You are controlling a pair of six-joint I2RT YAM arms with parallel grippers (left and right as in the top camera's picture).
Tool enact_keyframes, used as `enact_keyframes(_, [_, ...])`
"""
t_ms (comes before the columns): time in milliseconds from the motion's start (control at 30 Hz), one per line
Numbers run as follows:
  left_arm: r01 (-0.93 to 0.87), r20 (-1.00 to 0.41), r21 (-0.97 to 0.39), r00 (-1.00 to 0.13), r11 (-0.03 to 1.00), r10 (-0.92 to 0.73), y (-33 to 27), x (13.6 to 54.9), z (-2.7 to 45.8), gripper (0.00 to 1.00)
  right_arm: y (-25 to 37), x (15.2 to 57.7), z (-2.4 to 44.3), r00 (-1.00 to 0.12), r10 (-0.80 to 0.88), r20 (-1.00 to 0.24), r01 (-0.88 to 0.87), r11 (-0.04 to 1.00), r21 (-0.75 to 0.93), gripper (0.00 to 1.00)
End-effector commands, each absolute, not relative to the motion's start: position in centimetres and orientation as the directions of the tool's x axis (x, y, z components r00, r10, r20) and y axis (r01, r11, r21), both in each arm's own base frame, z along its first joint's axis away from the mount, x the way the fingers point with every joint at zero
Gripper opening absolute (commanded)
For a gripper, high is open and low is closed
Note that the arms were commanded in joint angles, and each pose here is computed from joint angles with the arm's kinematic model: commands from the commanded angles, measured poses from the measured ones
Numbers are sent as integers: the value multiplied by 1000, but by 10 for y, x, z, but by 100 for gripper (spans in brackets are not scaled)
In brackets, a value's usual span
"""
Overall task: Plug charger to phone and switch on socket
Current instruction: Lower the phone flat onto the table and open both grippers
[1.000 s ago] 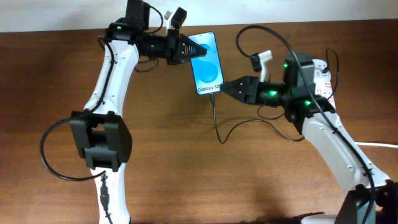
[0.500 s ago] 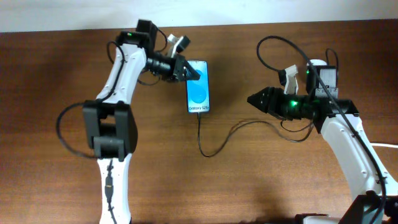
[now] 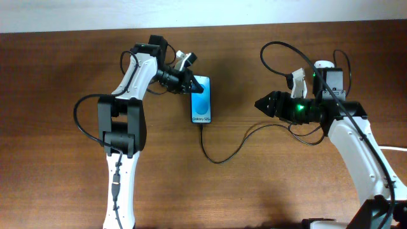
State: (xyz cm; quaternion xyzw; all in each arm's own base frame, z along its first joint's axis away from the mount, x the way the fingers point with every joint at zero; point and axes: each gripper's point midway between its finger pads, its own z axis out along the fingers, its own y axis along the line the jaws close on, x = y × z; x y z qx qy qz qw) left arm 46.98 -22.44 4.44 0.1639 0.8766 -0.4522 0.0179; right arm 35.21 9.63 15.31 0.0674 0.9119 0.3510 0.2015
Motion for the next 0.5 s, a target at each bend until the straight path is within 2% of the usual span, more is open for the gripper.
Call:
enact_keyframes(0, [326, -184, -748, -939, 579, 291, -218, 473, 31, 20, 95, 353, 159, -902, 255, -349, -41, 754, 656, 67])
enact_keyframes(100, [328, -170, -708, -939, 625, 300, -211, 473, 23, 31, 95, 353, 159, -901, 255, -350, -41, 754, 656, 68])
enact_keyframes(200, [327, -168, -707, -939, 627, 300, -211, 473, 23, 48, 95, 353, 159, -901, 255, -350, -41, 753, 656, 68])
enact_keyframes(333, [330, -163, -682, -938, 653, 305, -207, 474, 18, 57, 95, 353, 159, -901, 255, -350, -41, 753, 656, 72])
enact_keyframes(467, [275, -96, -586, -958, 762, 272, -188, 476, 2, 59, 95, 353, 159, -902, 255, -350, -41, 754, 656, 72])
